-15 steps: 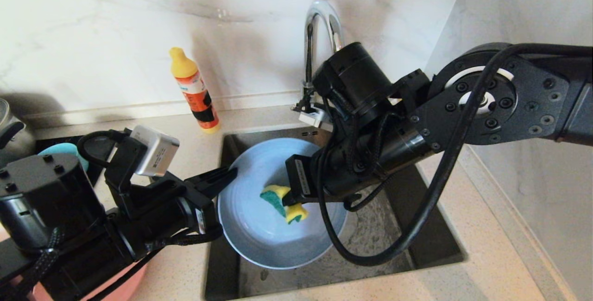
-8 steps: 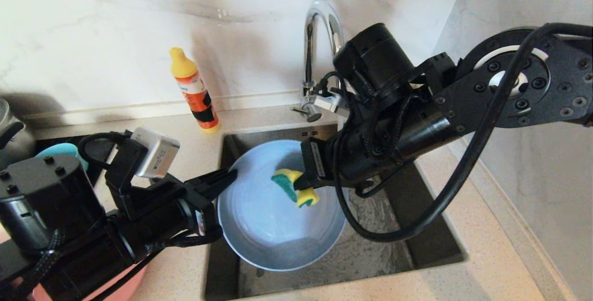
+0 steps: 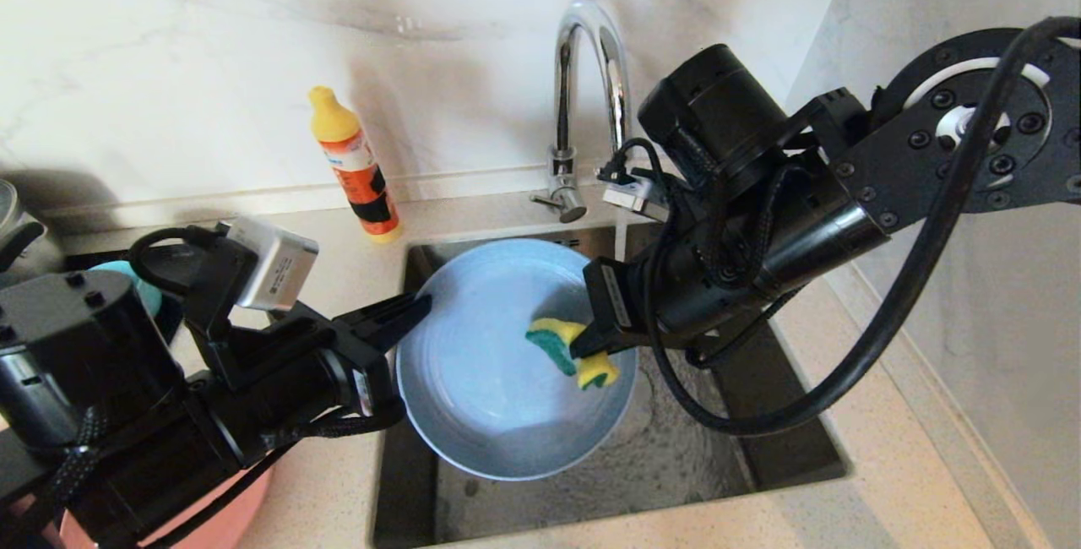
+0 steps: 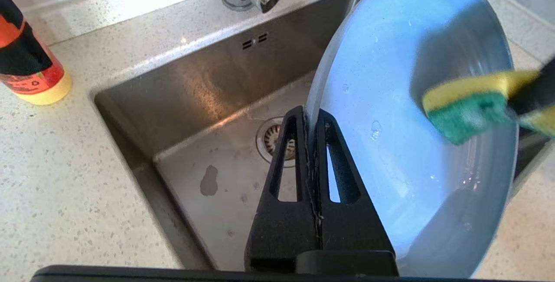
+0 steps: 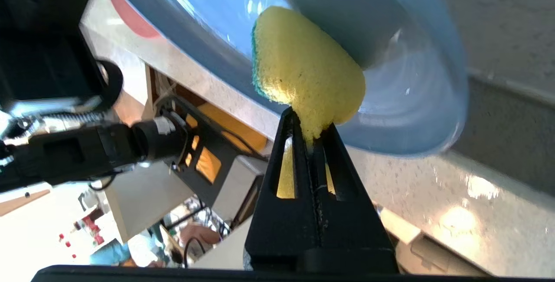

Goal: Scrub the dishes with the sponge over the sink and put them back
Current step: Wipe the plate

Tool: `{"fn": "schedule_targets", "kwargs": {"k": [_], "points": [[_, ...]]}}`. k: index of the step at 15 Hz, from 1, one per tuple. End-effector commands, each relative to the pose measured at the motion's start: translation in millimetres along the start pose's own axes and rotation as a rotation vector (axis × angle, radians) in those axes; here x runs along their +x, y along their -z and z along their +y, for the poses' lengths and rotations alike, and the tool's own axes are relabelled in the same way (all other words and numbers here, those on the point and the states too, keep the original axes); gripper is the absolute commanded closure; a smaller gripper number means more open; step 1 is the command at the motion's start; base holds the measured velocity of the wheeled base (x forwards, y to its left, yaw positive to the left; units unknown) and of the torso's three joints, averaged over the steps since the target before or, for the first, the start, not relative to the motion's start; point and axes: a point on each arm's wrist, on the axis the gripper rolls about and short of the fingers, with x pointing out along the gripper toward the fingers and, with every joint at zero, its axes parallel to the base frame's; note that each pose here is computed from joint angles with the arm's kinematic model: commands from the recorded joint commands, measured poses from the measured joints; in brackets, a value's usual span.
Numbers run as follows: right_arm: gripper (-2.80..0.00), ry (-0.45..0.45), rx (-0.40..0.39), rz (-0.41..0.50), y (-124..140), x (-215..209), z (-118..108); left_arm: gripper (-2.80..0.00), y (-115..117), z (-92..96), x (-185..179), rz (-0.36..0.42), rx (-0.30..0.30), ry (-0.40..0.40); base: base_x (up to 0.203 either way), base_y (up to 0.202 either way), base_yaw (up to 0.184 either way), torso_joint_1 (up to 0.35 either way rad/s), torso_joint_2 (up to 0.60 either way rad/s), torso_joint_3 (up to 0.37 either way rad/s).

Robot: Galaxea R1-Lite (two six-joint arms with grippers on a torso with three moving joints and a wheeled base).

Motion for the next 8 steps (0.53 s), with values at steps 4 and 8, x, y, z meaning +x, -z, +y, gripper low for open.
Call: {"fn": "schedule_targets", "kwargs": {"k": [4,8], "points": [[0.0,0.018,0.005,0.077,9,14,1,0.0,-3,0.6,-1,-0.015,-0.001,-0.004,0.0,0.0,0.0,0.0,0.0,0.0],[0.0,0.002,-0.03,0.117,18,32,15,0.0,-3,0.6,1,-0.014,-0.003,-0.006,0.0,0.0,0.0,0.0,0.0,0.0]]}}
